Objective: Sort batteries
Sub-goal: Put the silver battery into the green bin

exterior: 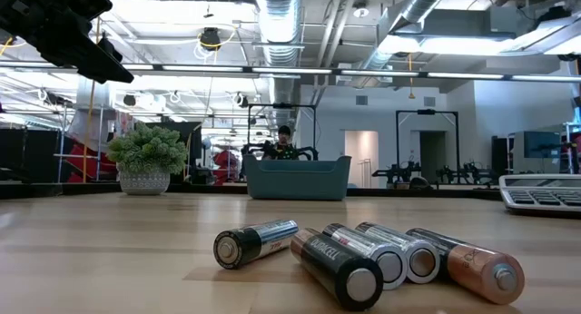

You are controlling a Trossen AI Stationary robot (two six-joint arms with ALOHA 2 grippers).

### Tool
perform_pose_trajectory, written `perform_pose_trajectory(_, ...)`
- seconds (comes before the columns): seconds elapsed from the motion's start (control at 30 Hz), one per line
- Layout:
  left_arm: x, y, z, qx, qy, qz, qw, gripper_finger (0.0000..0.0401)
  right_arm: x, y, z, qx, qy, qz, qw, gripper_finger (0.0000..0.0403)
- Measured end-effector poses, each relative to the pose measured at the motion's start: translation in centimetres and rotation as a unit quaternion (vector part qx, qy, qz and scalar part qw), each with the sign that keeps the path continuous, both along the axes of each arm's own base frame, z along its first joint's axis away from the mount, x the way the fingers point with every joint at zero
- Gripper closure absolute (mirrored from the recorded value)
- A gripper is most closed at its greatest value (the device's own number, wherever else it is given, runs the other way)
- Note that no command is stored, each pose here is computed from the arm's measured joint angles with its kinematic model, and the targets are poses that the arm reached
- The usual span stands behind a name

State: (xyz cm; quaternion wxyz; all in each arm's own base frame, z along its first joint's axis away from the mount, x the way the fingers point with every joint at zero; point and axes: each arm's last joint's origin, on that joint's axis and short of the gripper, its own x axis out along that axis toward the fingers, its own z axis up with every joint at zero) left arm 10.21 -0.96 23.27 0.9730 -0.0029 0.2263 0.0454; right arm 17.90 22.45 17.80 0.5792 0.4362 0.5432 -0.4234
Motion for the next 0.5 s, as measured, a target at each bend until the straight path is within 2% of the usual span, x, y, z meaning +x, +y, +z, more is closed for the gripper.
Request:
perform_pose_trajectory(0.3,0.0,0.0,0.0,0.0,0.0,0.0,1.0,0.0276,0.5,0.68,-1.33,0.004,0.003,0.007,1.0,0.0383)
perform_pose_trajectory(0.5,0.0,0.0,-0.01,-0.001,0.0,0.001,1.0,0.0276,0.48,0.65,-1.27,0.003,0.003,0.007,1.0,0.0344)
